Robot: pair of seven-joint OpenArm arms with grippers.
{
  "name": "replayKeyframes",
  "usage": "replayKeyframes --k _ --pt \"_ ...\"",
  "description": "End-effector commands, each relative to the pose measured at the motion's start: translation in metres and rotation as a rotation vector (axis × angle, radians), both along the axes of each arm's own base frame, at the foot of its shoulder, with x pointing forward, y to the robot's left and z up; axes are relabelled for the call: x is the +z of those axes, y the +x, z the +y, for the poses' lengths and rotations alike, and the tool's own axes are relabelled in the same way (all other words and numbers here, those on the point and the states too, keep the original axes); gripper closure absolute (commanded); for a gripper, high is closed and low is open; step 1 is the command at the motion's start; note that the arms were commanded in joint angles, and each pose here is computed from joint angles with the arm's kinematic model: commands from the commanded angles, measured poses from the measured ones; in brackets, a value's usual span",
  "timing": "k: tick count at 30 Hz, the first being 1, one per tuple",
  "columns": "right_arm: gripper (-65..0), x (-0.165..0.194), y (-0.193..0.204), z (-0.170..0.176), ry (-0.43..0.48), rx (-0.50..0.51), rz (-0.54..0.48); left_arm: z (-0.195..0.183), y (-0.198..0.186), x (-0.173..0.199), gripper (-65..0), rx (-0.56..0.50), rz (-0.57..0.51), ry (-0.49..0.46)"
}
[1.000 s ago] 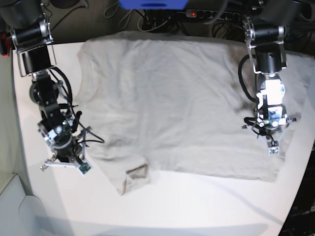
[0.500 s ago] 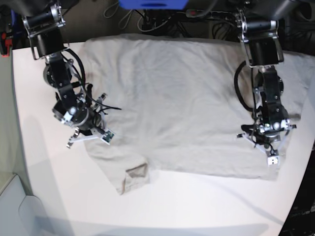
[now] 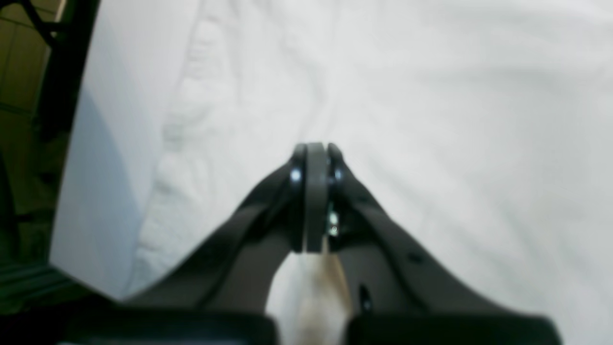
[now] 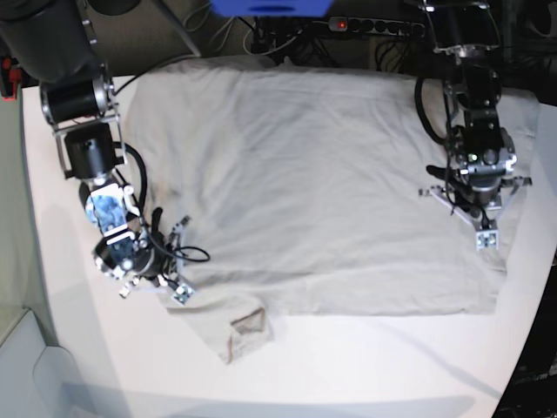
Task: Layout the t-shirt on the table in an organized manner, then fold the t-shirt properly
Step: 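Pull the shirt edge with the left gripper away from the right gripper, then pinch the shirt with both grippers and stretch it flat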
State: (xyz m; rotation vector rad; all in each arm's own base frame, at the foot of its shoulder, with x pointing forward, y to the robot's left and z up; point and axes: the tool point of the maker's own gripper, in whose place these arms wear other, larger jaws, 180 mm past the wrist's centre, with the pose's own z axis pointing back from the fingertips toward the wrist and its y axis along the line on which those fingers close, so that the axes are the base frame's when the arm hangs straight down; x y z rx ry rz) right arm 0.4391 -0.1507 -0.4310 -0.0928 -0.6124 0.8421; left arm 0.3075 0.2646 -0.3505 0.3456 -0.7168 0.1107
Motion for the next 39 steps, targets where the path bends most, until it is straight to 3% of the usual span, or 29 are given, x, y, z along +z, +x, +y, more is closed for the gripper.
replayKeyframes --k 1,6,10,15,20,24,32,36,39 --pt "0.0 0.0 0.006 -0.016 -0.048 -0.022 0.02 0.003 0.001 0.01 -0.1 0.001 -0.033 0.017" --pt "0.0 0.031 0.059 -0.042 -0.001 -0.166 -0.138 -0.001 -0.025 -0.003 -0.1 -0.005 0.013 0.017" --pt "0.0 0.058 0.086 -0.051 0.013 -0.216 -0.26 -0.003 -0.039 -0.006 -0.1 -0.012 0.031 0.022" --pt "0.0 0.091 0.102 -0.048 0.021 -0.213 -0.355 -0.003 -0.05 -0.013 -0.1 -0.013 0.057 0.022" --pt "0.0 0.13 0.103 -0.054 0.049 -0.285 -0.438 0.003 -0.06 -0.032 -0.1 -0.005 0.118 0.022" --pt "0.0 0.153 0.094 -0.049 0.032 -0.287 -0.487 0.008 -0.06 -0.052 -0.1 0.013 0.172 0.011" --pt "0.0 0.156 0.068 -0.042 -0.022 -0.285 -0.47 0.021 -0.027 -0.078 -0.1 0.053 0.234 -0.017" --pt "0.0 0.129 0.052 -0.034 -0.059 -0.204 -0.344 0.027 0.003 -0.084 -0.1 0.075 0.243 -0.046" --pt "0.0 0.107 0.037 -0.036 -0.08 -0.2 -0.278 0.027 0.028 -0.084 -0.1 0.077 0.221 -0.061"
